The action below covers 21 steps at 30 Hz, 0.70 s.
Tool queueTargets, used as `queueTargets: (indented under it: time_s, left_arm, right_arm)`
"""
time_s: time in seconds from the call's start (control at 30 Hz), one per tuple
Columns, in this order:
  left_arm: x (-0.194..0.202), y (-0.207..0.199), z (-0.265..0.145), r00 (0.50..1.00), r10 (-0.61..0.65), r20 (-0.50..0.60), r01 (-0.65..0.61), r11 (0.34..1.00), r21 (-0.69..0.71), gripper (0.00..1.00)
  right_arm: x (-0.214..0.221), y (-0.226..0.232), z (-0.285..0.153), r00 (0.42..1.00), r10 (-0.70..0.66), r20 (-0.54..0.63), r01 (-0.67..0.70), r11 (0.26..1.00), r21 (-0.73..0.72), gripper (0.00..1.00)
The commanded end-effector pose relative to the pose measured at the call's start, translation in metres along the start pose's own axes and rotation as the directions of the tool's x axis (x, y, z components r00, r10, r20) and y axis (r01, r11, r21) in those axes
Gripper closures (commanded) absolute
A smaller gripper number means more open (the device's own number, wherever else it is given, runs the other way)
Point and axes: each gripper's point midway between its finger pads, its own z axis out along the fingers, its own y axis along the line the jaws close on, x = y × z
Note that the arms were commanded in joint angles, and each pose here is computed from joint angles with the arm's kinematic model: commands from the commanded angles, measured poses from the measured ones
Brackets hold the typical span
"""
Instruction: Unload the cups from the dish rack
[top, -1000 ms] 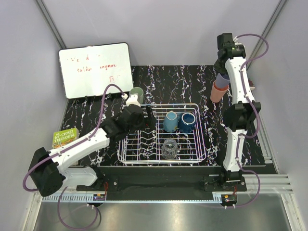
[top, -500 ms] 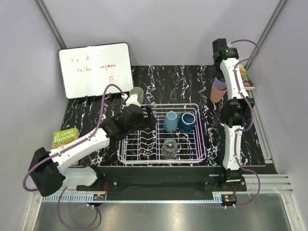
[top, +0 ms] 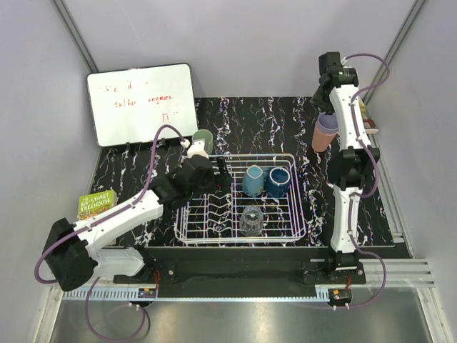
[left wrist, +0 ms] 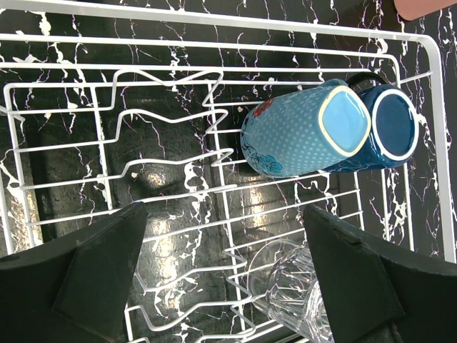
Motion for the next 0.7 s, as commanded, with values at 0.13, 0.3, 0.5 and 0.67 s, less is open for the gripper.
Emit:
queueTargets:
  time_s: [0.13,0.3,0.5,0.67]
  left_arm:
    - [-0.015,-0.021,-0.005,0.999,0.027,0.028,-0.029,0.997,0.07,0.01]
    - [-0.01,-0.03,0.009,0.99,0.139,-0.007,-0.138,0.989,0.058,0.01]
    - [-0.023,-0.044,0.014,0.981,0.193,0.022,-0.194,0.98,0.044,0.01]
    - [-0.029,-0.062,0.019,0.971,0.235,0.035,-0.237,0.97,0.059,0.01]
  right_arm:
    - [-0.038,0.045,-0.148,0.995,0.026,0.093,0.019,0.891,-0.453,0.45]
    - [0.02,0.08,-0.231,0.985,-0.133,0.111,0.173,0.693,-0.7,0.32]
    - [0.081,0.066,-0.281,0.978,-0.106,0.179,0.208,0.52,-0.828,0.14]
    - [0.129,0.039,-0.296,0.969,-0.145,0.2,0.245,0.458,-0.855,0.14]
